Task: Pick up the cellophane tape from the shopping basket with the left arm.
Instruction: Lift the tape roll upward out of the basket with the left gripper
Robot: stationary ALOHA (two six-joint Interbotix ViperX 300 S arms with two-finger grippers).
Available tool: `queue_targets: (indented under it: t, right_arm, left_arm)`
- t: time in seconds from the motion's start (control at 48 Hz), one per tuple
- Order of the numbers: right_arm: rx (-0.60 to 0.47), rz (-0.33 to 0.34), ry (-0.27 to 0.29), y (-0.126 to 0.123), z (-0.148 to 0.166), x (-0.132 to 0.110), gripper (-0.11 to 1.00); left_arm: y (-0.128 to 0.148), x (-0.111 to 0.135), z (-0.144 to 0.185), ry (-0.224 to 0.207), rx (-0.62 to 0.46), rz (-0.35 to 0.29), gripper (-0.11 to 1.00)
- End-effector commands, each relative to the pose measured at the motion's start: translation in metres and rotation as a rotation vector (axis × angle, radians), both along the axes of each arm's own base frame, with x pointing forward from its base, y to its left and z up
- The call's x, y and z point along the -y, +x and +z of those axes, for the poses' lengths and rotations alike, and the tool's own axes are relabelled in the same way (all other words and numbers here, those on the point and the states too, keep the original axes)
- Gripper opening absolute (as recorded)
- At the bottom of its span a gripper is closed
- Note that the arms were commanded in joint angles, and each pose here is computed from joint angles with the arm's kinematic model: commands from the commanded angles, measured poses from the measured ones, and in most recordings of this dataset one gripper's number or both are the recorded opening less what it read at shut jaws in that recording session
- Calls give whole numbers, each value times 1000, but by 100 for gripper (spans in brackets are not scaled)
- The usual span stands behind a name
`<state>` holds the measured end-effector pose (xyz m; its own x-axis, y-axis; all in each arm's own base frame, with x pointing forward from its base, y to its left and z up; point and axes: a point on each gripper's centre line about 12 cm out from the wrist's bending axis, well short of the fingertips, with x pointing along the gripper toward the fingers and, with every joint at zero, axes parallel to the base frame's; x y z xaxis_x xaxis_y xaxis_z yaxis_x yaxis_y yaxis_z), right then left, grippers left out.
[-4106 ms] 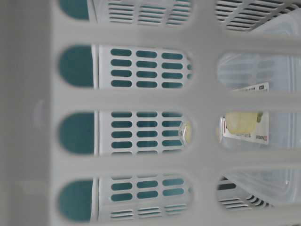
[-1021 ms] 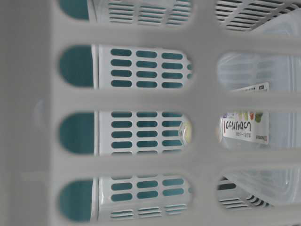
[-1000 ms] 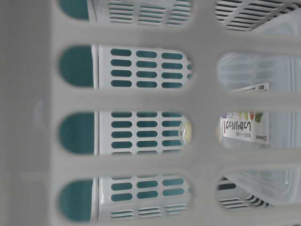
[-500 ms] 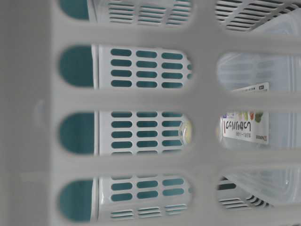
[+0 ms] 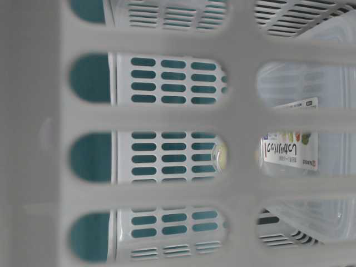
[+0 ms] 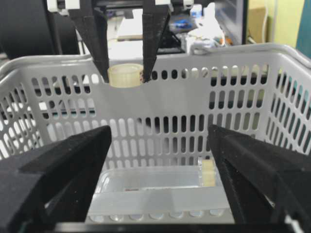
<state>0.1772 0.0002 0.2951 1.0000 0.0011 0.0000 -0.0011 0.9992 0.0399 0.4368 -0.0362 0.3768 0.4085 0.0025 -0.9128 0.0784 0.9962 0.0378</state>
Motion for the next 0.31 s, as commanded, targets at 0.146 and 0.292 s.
queue_targets:
  t: [0.146, 0.292]
  right_arm:
    - [8, 1, 3, 1, 3, 0, 78]
    - [8, 1, 3, 1, 3, 0, 78]
  left_arm:
    - [-2, -1, 13, 0, 40, -1, 50]
    - [-2, -1, 13, 0, 37, 1, 50]
